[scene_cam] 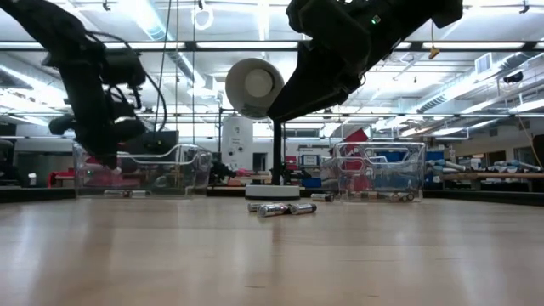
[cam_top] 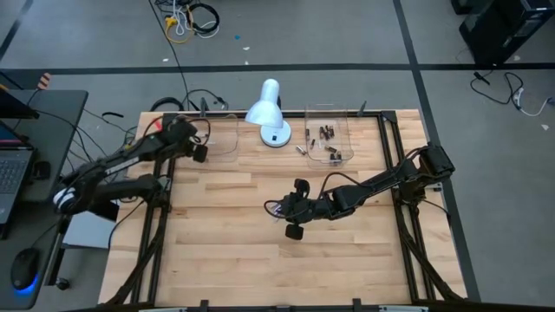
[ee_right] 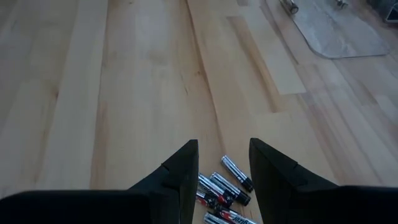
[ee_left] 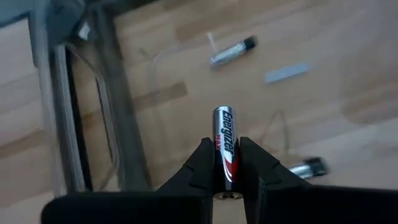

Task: Sort batteries
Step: Put the silver battery in the transparent bin

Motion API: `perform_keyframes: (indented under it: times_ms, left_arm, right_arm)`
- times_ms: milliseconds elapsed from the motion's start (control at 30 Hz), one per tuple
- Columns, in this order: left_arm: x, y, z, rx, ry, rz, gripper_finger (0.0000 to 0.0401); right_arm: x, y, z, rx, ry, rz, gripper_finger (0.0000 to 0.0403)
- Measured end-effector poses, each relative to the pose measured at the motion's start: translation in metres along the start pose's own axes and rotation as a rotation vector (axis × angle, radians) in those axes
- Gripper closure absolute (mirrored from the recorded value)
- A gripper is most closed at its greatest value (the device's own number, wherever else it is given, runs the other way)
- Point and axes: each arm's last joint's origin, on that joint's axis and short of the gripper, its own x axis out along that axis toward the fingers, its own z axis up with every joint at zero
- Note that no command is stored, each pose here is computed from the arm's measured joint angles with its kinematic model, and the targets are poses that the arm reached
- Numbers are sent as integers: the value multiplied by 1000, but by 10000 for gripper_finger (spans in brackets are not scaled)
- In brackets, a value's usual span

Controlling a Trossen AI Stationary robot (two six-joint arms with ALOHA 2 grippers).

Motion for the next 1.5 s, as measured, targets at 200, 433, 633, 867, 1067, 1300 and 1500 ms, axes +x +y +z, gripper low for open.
perform_keyframes:
  times_ms: [200, 433, 633, 867, 1067, 1300, 1500]
  left_arm:
    - [19, -1, 4, 37, 72, 28, 362]
    - [23, -2, 7, 74, 56, 27, 349]
    - [23, -2, 8, 94, 47, 35, 333]
    - [23, -2, 8, 94, 42, 42, 330]
    - [23, -2, 8, 94, 42, 42, 329]
    - [23, -2, 8, 94, 40, 42, 329]
    - [23, -2, 8, 93, 39, 42, 329]
  right_arm:
    - [0, 0, 0, -3, 0, 0, 274]
    - [0, 0, 0, 4, 0, 0, 274]
    - [0, -1, 0, 6, -1, -2, 274]
    - [0, -1, 1, 9, -6, -1, 274]
    - [0, -1, 1, 9, -6, -1, 274]
    - [0, -1, 1, 9, -6, -1, 274]
    - [0, -1, 1, 11, -6, -1, 274]
